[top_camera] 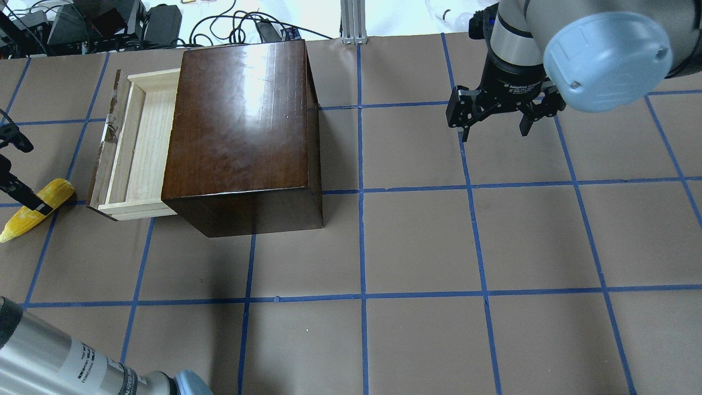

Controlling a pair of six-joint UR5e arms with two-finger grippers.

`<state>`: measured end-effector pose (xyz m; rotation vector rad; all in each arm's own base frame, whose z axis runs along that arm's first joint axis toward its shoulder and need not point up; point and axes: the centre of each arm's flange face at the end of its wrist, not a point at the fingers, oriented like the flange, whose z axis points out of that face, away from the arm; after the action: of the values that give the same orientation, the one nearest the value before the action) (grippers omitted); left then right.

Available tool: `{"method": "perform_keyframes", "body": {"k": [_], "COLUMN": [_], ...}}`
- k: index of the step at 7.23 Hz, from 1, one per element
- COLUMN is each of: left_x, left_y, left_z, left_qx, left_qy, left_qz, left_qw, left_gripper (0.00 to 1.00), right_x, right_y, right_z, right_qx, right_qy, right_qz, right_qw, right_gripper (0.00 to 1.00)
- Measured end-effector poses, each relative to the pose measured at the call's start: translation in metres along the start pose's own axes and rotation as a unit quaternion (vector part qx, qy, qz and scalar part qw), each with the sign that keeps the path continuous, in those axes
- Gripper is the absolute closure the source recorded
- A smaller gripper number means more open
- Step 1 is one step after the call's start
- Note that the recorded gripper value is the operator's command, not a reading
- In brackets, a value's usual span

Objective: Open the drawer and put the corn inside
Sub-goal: 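Release the handle and move the left gripper down onto the yellow corn, then grasp the yellow corn cob with the left gripper and lift it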

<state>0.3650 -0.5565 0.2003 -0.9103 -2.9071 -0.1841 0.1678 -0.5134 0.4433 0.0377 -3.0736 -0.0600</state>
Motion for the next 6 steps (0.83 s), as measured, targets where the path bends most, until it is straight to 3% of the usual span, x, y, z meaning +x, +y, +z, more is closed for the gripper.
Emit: {"method": "perform_keyframes", "body": {"k": [2, 4, 5, 6], "left_x": [0.005, 0.008, 0.008, 0.008], "left_y": [0.003, 0.004, 0.004, 0.004], "left_z": [0.015, 0.02, 0.017, 0.015], "left_qx": [-0.008, -0.007, -0.007, -0.007], "left_qy": [-0.024, -0.04, -0.044, -0.046], "left_qz": [0.012, 0.016, 0.017, 0.017], "left_qw": [0.9996, 0.999, 0.9989, 0.9988], "left_gripper": [0.0, 0.86, 1.0, 1.0], "right_x": [0.0, 0.0, 0.0, 0.0], "right_y": [0.0, 0.0, 0.0, 0.0], "right_z": [0.0, 0.0, 0.0, 0.0], "right_qx": [0.0, 0.0, 0.0, 0.0], "right_qy": [0.0, 0.0, 0.0, 0.0], "right_qz": [0.0, 0.0, 0.0, 0.0], "right_qw": [1.0, 1.0, 1.0, 1.0], "right_gripper": [0.0, 0.0, 0.0, 0.0]}}
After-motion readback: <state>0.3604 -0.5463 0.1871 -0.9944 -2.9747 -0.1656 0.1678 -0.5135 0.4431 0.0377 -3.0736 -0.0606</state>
